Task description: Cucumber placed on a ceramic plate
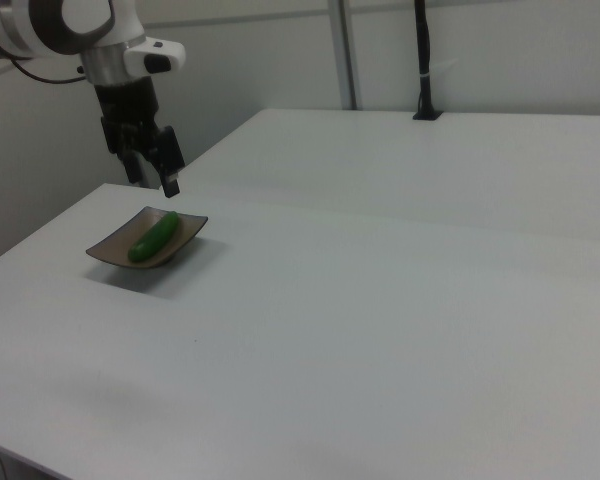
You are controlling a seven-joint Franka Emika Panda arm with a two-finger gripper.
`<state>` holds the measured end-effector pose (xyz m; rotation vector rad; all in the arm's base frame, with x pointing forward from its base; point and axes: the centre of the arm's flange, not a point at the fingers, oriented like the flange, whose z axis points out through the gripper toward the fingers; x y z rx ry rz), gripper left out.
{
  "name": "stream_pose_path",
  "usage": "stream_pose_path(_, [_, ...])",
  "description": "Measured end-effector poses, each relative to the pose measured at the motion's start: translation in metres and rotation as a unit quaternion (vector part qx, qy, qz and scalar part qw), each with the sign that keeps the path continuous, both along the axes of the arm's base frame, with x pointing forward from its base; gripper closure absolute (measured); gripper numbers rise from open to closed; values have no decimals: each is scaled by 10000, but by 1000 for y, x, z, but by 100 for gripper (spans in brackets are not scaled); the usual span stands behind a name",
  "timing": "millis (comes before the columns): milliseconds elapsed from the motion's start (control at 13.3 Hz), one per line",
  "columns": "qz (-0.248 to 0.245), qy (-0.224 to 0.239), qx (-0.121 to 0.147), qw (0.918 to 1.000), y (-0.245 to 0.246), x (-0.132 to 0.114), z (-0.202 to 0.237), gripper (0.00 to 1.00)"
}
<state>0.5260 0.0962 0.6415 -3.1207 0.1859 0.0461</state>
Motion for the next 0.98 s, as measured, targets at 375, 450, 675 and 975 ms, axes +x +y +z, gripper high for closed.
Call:
stream_pose_path(375, [452,5,59,9990,-21,-4,-9,0])
stream_pose_path(450, [565,-126,114,9983,-23,0,-9,0])
stream_pose_path(675, [697,-592,178,9956,-31,15,-8,0])
stream_pose_path(975, [785,-748,177,9940,-40,21,-10,0])
